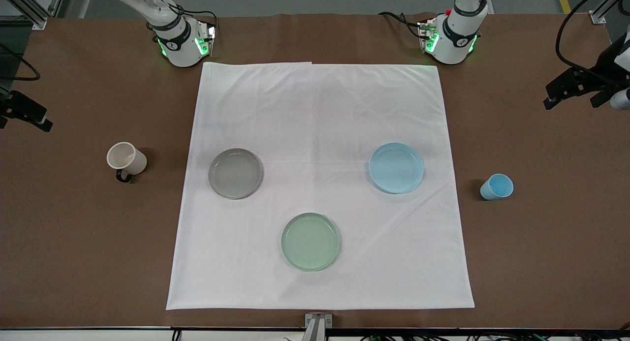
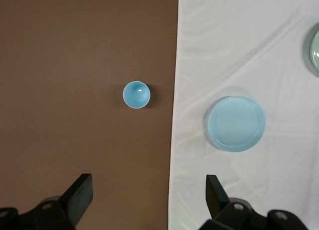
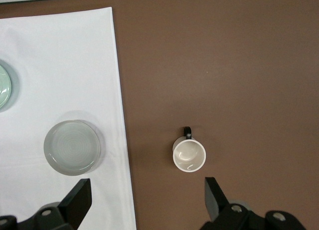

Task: Place blue cup in blue plate and white mug in gray plate
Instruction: 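Reach the left gripper down to the small blue cup and grasp it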

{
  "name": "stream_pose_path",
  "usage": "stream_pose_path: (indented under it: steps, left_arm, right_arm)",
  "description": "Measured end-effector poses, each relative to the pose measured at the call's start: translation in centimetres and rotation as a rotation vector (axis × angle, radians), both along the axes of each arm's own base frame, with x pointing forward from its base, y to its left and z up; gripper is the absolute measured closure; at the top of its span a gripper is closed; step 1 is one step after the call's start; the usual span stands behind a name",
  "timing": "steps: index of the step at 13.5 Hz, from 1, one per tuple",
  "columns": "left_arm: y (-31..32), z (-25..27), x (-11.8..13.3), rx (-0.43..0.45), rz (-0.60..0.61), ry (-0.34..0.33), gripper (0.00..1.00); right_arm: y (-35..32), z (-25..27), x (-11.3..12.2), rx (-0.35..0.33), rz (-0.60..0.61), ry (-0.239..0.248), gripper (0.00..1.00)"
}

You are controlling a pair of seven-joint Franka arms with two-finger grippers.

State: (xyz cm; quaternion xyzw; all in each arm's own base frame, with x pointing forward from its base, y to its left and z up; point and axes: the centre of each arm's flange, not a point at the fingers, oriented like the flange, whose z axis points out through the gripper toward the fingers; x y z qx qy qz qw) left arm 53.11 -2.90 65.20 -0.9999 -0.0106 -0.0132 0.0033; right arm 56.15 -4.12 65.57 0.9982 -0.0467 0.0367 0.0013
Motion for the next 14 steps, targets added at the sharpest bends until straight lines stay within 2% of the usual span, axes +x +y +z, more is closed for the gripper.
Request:
stream_pose_path:
  steps: [4, 7, 10, 14]
  left_arm:
    - [0.0, -0.1, 0.0, 0.0, -0.001, 0.008, 0.0]
    - [0.6, -2.6, 1.5, 0.001, 0.009, 0.047, 0.0]
    - [3.5, -10.1, 4.6, -0.005, 0.056, 0.021, 0.0]
    - [7.0, -23.3, 6.0, -0.01, 0.083, -0.024, 0.0]
  right_arm:
    - [0.0, 0.2, 0.0, 0.0, -0.001, -0.004, 0.0]
    - [-0.1, 0.4, 0.0, -0.001, -0.001, -0.008, 0.0]
    - [-0.1, 0.4, 0.0, -0.001, -0.001, -0.01, 0.0]
    - [-0.1, 0.6, 0.0, -0.001, -0.002, -0.012, 0.0]
